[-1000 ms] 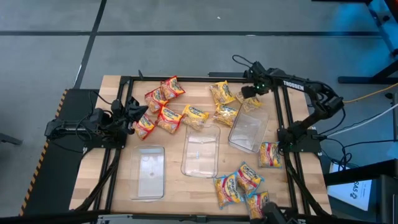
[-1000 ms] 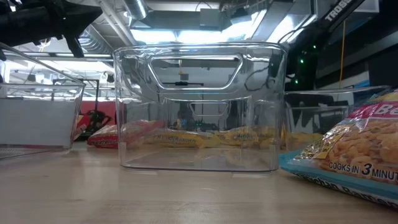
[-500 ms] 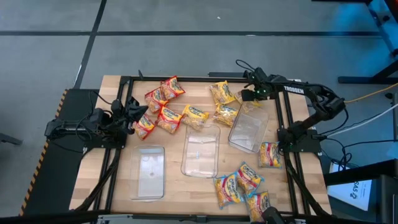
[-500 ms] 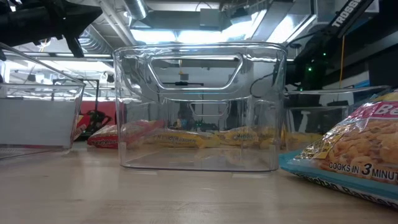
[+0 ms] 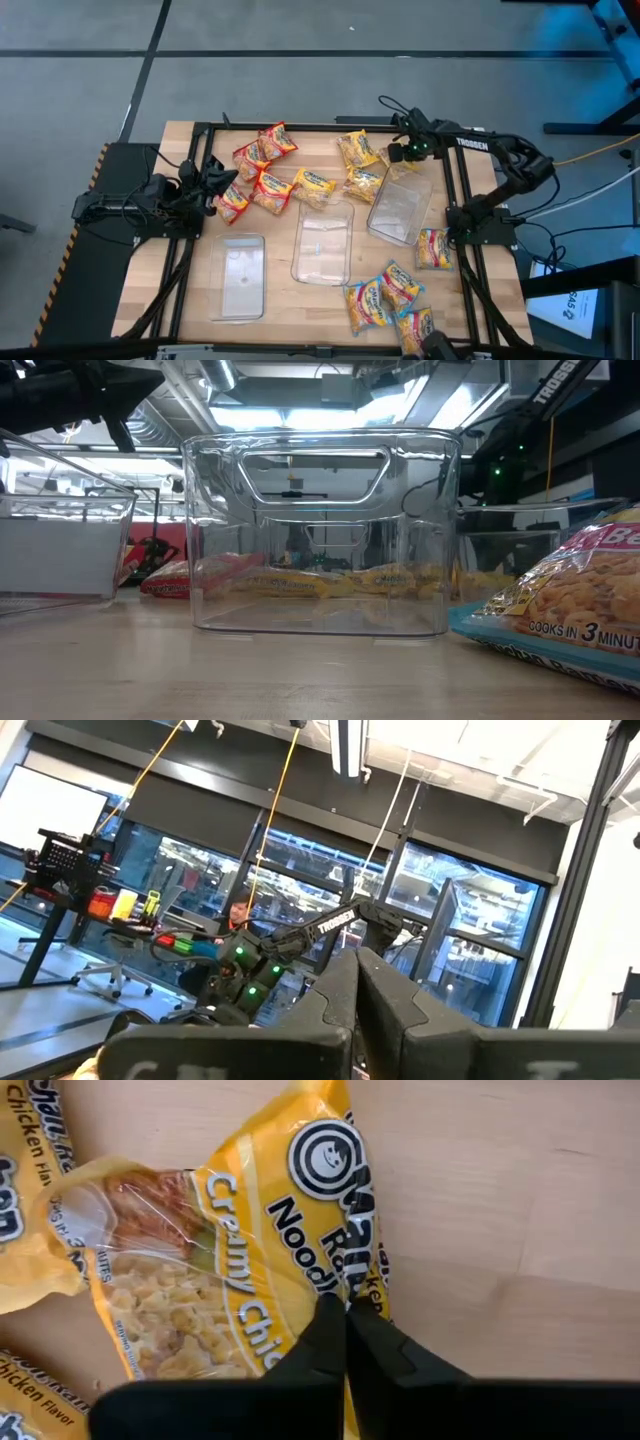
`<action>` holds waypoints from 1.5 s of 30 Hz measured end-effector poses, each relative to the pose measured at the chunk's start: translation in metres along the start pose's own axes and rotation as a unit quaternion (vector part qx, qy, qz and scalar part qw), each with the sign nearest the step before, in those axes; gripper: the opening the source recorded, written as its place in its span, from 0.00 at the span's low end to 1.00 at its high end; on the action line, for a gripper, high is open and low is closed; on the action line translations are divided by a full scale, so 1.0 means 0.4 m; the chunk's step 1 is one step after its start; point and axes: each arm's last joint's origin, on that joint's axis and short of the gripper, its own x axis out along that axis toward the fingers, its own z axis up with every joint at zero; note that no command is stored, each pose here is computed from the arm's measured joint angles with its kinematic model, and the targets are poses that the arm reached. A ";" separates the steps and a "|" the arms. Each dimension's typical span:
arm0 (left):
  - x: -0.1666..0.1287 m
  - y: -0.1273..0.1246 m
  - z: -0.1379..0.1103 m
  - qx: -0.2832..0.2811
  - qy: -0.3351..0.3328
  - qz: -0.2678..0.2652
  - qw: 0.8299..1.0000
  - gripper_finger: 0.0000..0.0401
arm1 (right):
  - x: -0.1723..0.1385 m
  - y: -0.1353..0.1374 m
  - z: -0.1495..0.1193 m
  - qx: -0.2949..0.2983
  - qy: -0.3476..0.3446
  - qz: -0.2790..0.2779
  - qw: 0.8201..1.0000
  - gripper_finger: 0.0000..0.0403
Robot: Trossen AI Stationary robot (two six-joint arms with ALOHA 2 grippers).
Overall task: Sort Maruchan noodles
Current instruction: Put the yellow noodle pack into the right transparent bin
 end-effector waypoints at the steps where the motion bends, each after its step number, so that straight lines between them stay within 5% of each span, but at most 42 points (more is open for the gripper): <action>1: 0.000 0.000 0.000 0.001 0.000 0.000 1.000 0.00 | -0.005 0.004 0.008 -0.002 -0.003 0.004 1.000 0.01; 26: 0.000 0.000 0.000 0.004 0.000 0.000 1.000 0.00 | -0.266 0.124 0.116 -0.119 -0.028 -0.009 0.992 0.00; 45: 0.000 0.000 0.000 0.004 0.000 0.002 1.000 0.00 | -0.365 0.249 -0.050 -0.225 0.041 -0.083 0.970 0.00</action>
